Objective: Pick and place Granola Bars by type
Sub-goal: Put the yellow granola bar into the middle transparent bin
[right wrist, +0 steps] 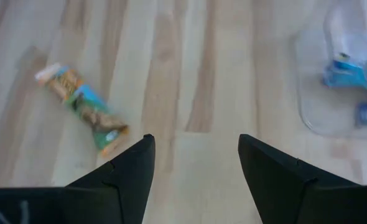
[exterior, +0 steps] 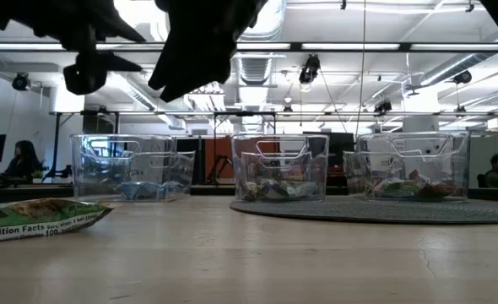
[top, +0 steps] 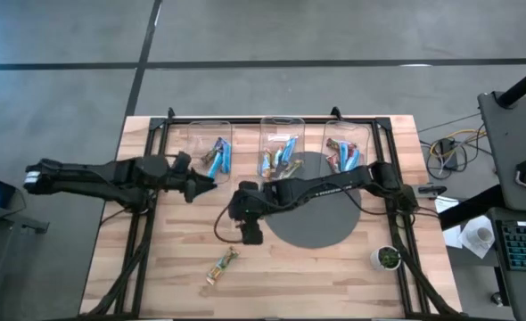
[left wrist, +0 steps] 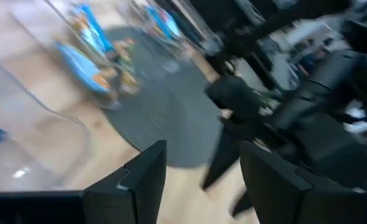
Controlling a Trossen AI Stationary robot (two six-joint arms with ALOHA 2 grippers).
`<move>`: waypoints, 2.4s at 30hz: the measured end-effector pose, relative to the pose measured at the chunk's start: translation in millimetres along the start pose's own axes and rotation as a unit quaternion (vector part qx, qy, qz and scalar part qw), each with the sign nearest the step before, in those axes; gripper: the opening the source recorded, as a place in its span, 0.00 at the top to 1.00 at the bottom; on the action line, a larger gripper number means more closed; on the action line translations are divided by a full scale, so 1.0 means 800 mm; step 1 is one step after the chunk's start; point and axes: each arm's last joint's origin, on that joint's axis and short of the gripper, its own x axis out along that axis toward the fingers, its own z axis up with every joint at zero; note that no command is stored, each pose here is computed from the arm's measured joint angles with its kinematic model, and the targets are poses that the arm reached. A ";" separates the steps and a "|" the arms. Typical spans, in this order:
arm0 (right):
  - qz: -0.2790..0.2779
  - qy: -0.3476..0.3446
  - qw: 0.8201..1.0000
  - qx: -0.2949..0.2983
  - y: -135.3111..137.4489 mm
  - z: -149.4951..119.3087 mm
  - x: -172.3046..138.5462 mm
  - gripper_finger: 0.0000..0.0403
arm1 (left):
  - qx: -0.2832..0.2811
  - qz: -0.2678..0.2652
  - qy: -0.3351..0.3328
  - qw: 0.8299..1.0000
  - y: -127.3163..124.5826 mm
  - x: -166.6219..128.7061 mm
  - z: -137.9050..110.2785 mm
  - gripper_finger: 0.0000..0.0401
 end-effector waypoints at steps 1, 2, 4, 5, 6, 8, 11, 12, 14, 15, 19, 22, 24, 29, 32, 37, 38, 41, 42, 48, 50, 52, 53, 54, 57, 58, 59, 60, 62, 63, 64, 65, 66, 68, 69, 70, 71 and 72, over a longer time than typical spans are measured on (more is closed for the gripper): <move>0.003 0.003 1.000 -0.019 0.005 -0.002 0.001 0.46 | 0.001 -0.010 0.008 1.000 -0.004 -0.001 -0.004 0.54; 0.006 0.006 0.999 -0.037 0.012 -0.005 0.003 0.46 | 0.002 -0.019 0.015 1.000 -0.008 -0.002 -0.007 0.54; 0.016 0.008 0.998 -0.064 0.026 -0.010 0.005 0.46 | -0.001 -0.033 0.024 0.999 -0.015 -0.004 -0.015 0.54; 0.020 0.006 0.997 -0.071 0.032 -0.012 0.007 0.46 | -0.003 -0.035 0.025 0.999 -0.019 -0.005 -0.019 0.54; 0.024 0.003 0.997 -0.075 0.038 -0.013 0.008 0.46 | -0.003 -0.036 0.024 0.999 -0.022 -0.006 -0.023 0.54; 0.029 -0.006 0.997 -0.072 0.047 -0.015 0.011 0.46 | -0.006 -0.040 0.019 0.999 -0.030 -0.010 -0.031 0.54; 0.033 -0.024 0.998 -0.054 0.054 -0.017 0.017 0.46 | -0.008 -0.046 0.006 0.999 -0.040 -0.017 -0.042 0.54; 0.035 -0.027 0.998 -0.043 0.055 -0.019 0.019 0.46 | -0.008 -0.053 0.002 0.999 -0.044 -0.019 -0.045 0.54; 0.043 -0.033 0.998 -0.023 0.055 -0.021 0.023 0.46 | -0.010 -0.067 -0.008 0.998 -0.052 -0.025 -0.050 0.54; 0.051 -0.036 0.998 -0.015 0.056 -0.022 0.025 0.46 | -0.011 -0.074 -0.011 0.997 -0.056 -0.027 -0.053 0.54; 0.068 -0.039 0.997 0.012 0.068 -0.026 0.035 0.46 | -0.013 -0.093 -0.013 0.996 -0.066 -0.034 -0.062 0.54; 0.067 -0.049 0.997 0.009 0.083 -0.024 0.042 0.46 | -0.017 -0.092 -0.011 0.996 -0.069 -0.036 -0.069 0.54; 0.071 -0.052 0.996 0.005 0.086 -0.022 0.052 0.46 | -0.020 -0.087 -0.012 0.996 -0.071 -0.036 -0.074 0.54; 0.076 -0.021 0.997 0.000 0.074 -0.025 0.082 0.46 | -0.031 -0.078 -0.003 0.996 -0.074 -0.031 -0.083 0.54; 0.080 -0.023 0.995 -0.047 0.077 -0.022 0.082 0.46 | -0.032 -0.075 0.002 0.997 -0.075 -0.029 -0.088 0.54; 0.085 0.016 0.985 -0.150 0.085 -0.041 0.088 0.46 | -0.030 -0.071 0.004 0.997 -0.077 -0.025 -0.092 0.54; 0.080 0.017 0.984 -0.161 0.086 -0.042 0.089 0.45 | -0.030 -0.071 0.004 0.997 -0.077 -0.025 -0.092 0.54; 0.068 0.007 0.982 -0.177 0.092 -0.040 0.086 0.42 | -0.028 -0.067 -0.001 0.997 -0.076 -0.024 -0.092 0.54; 0.067 0.004 0.982 -0.178 0.092 -0.039 0.085 0.41 | -0.029 -0.065 -0.003 0.997 -0.076 -0.024 -0.092 0.54; 0.058 0.031 0.983 -0.172 0.089 -0.054 0.111 0.28 | -0.029 -0.065 -0.010 0.997 -0.076 -0.025 -0.090 0.54; 0.050 0.032 0.982 -0.177 0.093 -0.056 0.118 0.24 | -0.030 -0.067 -0.011 0.997 -0.076 -0.025 -0.090 0.54; 0.044 0.026 0.983 -0.179 0.096 -0.053 0.120 0.21 | -0.033 -0.070 -0.012 0.997 -0.077 -0.026 -0.089 0.54; 0.045 0.020 0.983 -0.179 0.097 -0.050 0.120 0.20 | -0.033 -0.072 -0.013 0.997 -0.077 -0.027 -0.088 0.54; 0.045 0.017 0.983 -0.178 0.097 -0.048 0.121 0.19 | -0.034 -0.073 -0.014 0.997 -0.078 -0.027 -0.088 0.54; 0.044 0.013 0.982 -0.182 0.095 -0.044 0.125 0.18 | -0.032 -0.075 -0.015 0.997 -0.077 -0.028 -0.087 0.54; 0.045 0.013 0.981 -0.186 0.095 -0.044 0.127 0.18 | -0.031 -0.075 -0.015 0.997 -0.077 -0.028 -0.087 0.54; 0.045 0.016 0.981 -0.188 0.095 -0.046 0.131 0.18 | -0.031 -0.075 -0.015 0.997 -0.077 -0.028 -0.087 0.54; 0.046 0.015 0.981 -0.189 0.096 -0.045 0.134 0.19 | -0.031 -0.075 -0.015 0.997 -0.077 -0.028 -0.087 0.54; 0.058 0.020 0.980 -0.188 0.099 -0.048 0.139 0.19 | -0.031 -0.076 -0.016 0.997 -0.077 -0.028 -0.086 0.54; 0.067 0.021 0.980 -0.187 0.099 -0.049 0.142 0.19 | -0.032 -0.076 -0.016 0.996 -0.077 -0.028 -0.086 0.54; 0.072 0.023 0.979 -0.187 0.100 -0.051 0.145 0.19 | -0.031 -0.076 -0.016 0.997 -0.077 -0.028 -0.086 0.54; 0.075 0.027 0.980 -0.185 0.099 -0.053 0.148 0.19 | -0.031 -0.076 -0.016 0.997 -0.077 -0.028 -0.086 0.54; 0.077 0.027 0.979 -0.184 0.098 -0.054 0.150 0.19 | -0.031 -0.076 -0.016 0.997 -0.077 -0.028 -0.086 0.54; 0.076 0.027 0.980 -0.181 0.097 -0.053 0.150 0.19 | -0.031 -0.076 -0.016 0.997 -0.077 -0.028 -0.086 0.54; 0.075 0.028 0.981 -0.174 0.097 -0.053 0.151 0.19 | -0.031 -0.076 -0.016 0.997 -0.077 -0.028 -0.086 0.54; 0.074 0.028 0.983 -0.168 0.096 -0.053 0.151 0.19 | -0.031 -0.076 -0.016 0.997 -0.077 -0.028 -0.086 0.54; 0.072 0.029 0.984 -0.160 0.095 -0.053 0.151 0.19 | -0.031 -0.076 -0.016 0.997 -0.077 -0.028 -0.086 0.54; 0.071 0.030 0.986 -0.151 0.093 -0.052 0.152 0.19 | -0.031 -0.076 -0.015 0.997 -0.077 -0.028 -0.086 0.54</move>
